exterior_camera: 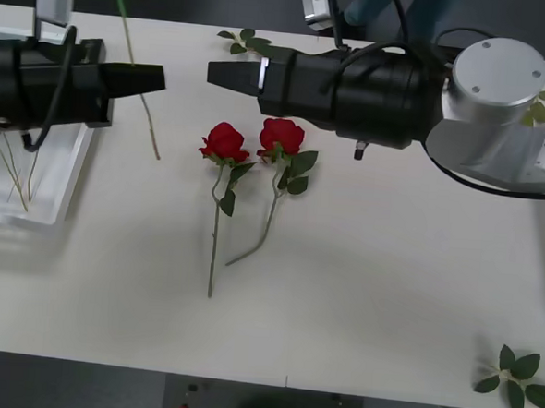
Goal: Put the red flowers into the right box and the blue flowers into the left box
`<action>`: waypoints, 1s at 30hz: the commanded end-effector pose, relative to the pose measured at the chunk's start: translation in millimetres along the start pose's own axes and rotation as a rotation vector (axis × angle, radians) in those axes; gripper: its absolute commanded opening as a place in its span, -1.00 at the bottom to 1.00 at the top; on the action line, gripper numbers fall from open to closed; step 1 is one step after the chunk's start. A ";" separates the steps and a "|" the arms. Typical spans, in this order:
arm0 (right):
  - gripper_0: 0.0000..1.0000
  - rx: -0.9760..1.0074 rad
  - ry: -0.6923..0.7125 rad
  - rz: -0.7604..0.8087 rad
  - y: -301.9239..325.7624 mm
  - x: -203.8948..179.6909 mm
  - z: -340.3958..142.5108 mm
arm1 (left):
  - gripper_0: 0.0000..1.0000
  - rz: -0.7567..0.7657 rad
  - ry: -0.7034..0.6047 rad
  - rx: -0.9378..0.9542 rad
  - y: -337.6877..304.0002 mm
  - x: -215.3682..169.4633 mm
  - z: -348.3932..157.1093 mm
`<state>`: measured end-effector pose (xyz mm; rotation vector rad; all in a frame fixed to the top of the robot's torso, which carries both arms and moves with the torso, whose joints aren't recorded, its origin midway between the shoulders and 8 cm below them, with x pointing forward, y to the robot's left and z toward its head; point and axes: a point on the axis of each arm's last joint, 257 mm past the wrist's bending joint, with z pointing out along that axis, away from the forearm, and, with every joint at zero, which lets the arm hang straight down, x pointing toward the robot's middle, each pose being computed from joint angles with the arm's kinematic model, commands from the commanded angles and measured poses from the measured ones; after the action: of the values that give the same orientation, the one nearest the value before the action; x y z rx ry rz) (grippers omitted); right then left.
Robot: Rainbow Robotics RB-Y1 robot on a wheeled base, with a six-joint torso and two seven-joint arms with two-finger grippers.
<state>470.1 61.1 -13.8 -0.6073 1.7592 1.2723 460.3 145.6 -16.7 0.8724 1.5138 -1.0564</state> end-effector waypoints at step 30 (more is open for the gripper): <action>1.00 0.096 0.753 -0.586 -113.9 1.4 -282.8 | -1.00 -0.288 0.383 -0.895 178.0 88.5 -321.2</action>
<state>447.6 -240.4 -48.2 -1.4374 2.0705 0.6603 495.1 487.8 -136.2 0.3497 2.2062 -0.3241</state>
